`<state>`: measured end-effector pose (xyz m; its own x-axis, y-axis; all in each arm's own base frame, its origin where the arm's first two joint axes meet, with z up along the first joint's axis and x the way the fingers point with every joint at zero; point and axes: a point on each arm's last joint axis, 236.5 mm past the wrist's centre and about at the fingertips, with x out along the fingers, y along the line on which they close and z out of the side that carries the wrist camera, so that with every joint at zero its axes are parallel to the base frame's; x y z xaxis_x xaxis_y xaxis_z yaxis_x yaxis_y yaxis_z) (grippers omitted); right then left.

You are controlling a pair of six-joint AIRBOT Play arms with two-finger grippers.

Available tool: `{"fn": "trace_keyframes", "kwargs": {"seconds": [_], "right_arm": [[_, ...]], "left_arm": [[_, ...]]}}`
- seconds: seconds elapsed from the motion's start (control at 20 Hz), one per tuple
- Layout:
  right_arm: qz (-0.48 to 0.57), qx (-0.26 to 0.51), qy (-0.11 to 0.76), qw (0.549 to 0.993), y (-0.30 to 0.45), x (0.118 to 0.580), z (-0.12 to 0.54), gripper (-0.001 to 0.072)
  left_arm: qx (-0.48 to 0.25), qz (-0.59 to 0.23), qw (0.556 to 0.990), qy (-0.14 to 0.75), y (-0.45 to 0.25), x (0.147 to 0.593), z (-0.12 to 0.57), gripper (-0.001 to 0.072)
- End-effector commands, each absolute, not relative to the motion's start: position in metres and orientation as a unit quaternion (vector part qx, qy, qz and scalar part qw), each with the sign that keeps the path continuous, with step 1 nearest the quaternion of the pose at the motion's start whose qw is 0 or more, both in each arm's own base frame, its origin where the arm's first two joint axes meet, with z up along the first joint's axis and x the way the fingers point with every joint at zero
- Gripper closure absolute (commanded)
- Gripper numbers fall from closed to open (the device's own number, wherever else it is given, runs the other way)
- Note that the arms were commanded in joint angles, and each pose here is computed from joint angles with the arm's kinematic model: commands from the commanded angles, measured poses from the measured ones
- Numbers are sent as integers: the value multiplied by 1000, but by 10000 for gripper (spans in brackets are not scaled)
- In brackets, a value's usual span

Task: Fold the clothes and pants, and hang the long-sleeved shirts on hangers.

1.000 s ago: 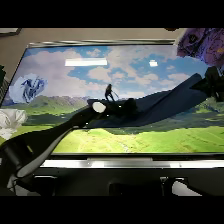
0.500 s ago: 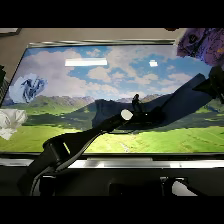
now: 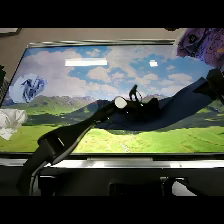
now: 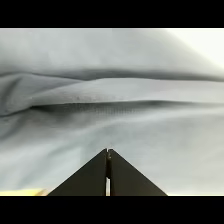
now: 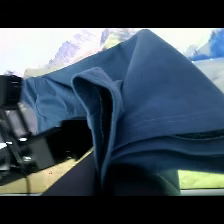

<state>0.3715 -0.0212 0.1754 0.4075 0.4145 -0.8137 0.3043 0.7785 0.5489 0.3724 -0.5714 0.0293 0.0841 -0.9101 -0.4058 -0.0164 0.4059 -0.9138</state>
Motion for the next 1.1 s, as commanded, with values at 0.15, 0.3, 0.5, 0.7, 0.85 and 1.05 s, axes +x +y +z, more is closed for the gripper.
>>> {"fn": "trace_keyframes", "kwargs": {"seconds": [0.15,0.3,0.5,0.7,0.85,1.05], "right_arm": [[60,310,514,797,80,411,182,682],[60,292,510,807,135,417,175,682],[87,280,548,784,213,415,138,681],[101,278,574,763,275,416,94,681],[105,271,596,749,306,413,60,681],[98,264,630,724,326,405,19,681]], "left_arm": [[-136,-223,791,554,-340,448,79,693],[-75,-134,849,506,-219,472,137,692],[-111,-69,888,440,-124,480,204,691],[-133,-32,899,415,-77,475,229,691],[-136,-24,900,414,-69,475,230,690],[-136,-24,900,413,-69,476,230,690]]}}
